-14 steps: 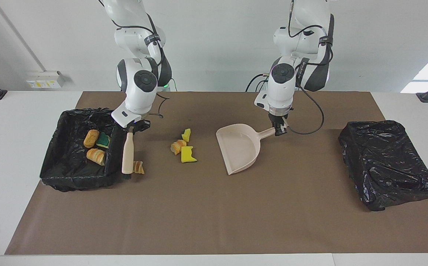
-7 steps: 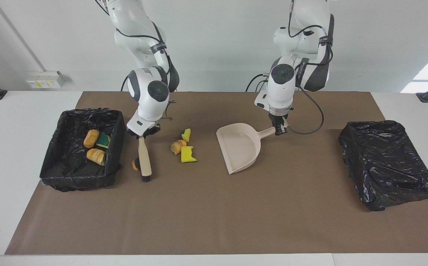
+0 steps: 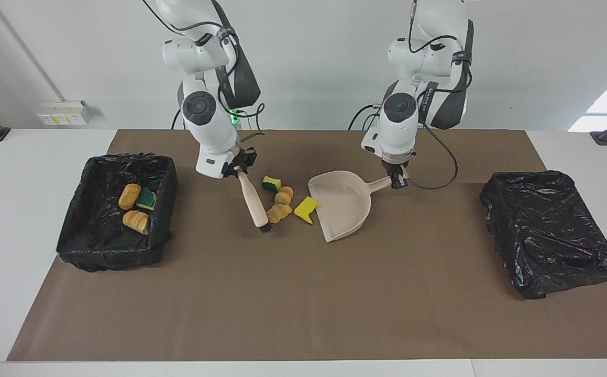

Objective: Sweep and dump trash in bin
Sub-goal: 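Sweep the sponge and bread pieces toward the dustpan with the right gripper, then sweep the remaining pieces into the dustpan with the right gripper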

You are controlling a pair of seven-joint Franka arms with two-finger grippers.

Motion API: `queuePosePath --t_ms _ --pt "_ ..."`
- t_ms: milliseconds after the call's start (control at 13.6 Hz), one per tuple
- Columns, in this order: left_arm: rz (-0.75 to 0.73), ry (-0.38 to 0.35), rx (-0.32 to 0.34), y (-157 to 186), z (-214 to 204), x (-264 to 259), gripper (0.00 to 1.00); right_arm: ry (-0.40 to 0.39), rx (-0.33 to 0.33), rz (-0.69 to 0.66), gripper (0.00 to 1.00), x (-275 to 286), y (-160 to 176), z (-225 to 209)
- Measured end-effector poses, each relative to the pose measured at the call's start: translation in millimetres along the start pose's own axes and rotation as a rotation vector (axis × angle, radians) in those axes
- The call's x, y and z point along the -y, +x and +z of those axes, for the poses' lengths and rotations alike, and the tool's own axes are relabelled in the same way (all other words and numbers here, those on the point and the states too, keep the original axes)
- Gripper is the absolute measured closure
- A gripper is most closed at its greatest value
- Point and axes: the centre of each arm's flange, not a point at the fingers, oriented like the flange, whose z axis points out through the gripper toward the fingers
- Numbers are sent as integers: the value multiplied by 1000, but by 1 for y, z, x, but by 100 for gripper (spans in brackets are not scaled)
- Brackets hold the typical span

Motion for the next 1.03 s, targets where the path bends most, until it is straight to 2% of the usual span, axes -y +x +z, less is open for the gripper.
queuePosePath --t_ms 294,589,883,1030 --pt "-1 0 0 0 0 0 68 -9 39 105 74 -12 -31 25" --pt "-1 0 0 0 0 0 68 -54 27 216 74 10 -65 51" --pt "-2 0 0 0 0 0 68 -87 -33 402 74 67 -57 92" --pt "-3 -1 -1 0 0 0 68 -69 -75 495 74 88 -45 100"
